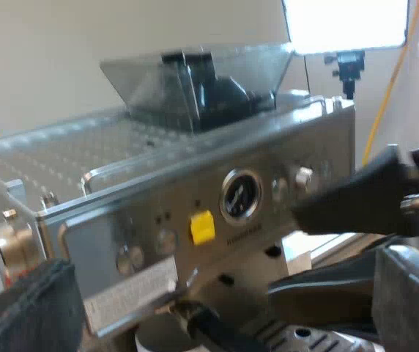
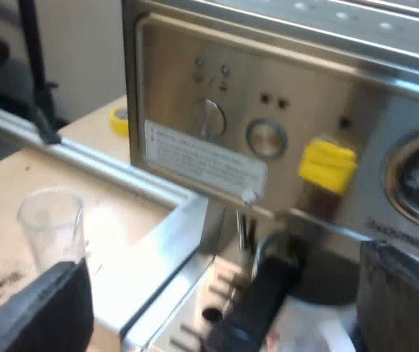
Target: Place mug into machine
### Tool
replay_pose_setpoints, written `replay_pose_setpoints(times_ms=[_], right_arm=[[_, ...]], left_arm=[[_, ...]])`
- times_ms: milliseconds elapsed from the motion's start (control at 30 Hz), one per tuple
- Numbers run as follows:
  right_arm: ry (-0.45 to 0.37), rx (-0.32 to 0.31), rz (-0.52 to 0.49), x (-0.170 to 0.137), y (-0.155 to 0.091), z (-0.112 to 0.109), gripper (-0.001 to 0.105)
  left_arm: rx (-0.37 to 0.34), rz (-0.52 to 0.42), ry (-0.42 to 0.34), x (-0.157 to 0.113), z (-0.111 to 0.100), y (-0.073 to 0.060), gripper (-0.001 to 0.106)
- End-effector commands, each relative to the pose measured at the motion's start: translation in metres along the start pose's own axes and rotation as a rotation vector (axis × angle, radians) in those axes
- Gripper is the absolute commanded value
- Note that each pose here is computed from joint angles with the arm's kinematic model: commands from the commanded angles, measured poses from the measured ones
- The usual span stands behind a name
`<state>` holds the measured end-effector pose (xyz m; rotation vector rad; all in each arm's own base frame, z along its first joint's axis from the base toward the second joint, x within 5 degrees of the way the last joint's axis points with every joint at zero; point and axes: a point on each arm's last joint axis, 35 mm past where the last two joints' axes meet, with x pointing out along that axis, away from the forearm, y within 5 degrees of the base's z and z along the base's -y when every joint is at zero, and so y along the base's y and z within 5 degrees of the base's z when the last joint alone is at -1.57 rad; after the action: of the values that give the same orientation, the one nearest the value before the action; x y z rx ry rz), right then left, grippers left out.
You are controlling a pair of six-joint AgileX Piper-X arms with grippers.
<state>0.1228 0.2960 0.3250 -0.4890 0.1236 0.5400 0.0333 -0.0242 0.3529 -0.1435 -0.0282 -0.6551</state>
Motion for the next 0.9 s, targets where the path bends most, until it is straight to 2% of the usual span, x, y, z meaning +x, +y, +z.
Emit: replay_pose_setpoints(times_ms=[33, 133, 300, 367, 400, 467, 533, 600, 700, 900], right_arm=[[0.02, 0.049, 0.006, -0.018, -0.021, 0.006, 0.075], [0.057, 0.057, -0.021, -0.031, -0.045, 0.005, 0.075], [0.094, 0.067, -0.055, -0.056, -0.088, 0.002, 0.075], [0.088, 0.101, -0.07, -0.07, -0.113, 0.001, 0.075], [0.087, 0.107, -0.076, -0.072, -0.117, 0.0, 0.075], [0.086, 0.145, -0.135, -0.083, -0.142, -0.003, 0.075], [0.096, 0.159, -0.143, -0.088, -0.157, -0.008, 0.075], [0.119, 0.177, -0.167, -0.09, -0.175, -0.017, 0.075], [0.163, 0.236, -0.181, -0.093, -0.201, -0.033, 0.075], [0.279, 0.349, -0.327, -0.106, -0.247, -0.063, 0.075]], left_arm=[[-0.019, 0.054, -0.048, -0.005, 0.012, 0.0, 0.081], [-0.117, 0.17, -0.098, -0.009, 0.021, 0.002, 0.081], [-0.127, 0.173, -0.101, -0.005, 0.036, 0.001, 0.081], [-0.133, 0.178, -0.077, 0.005, 0.044, 0.002, 0.081], [-0.135, 0.179, -0.073, 0.007, 0.046, 0.002, 0.081], [-0.158, 0.209, -0.05, 0.02, 0.054, 0.004, 0.081], [-0.159, 0.226, -0.031, 0.029, 0.058, 0.005, 0.081], [-0.16, 0.243, -0.005, 0.04, 0.062, 0.007, 0.081], [-0.162, 0.256, 0.043, 0.057, 0.062, 0.01, 0.081], [-0.164, 0.321, 0.102, 0.077, 0.056, 0.019, 0.081]])
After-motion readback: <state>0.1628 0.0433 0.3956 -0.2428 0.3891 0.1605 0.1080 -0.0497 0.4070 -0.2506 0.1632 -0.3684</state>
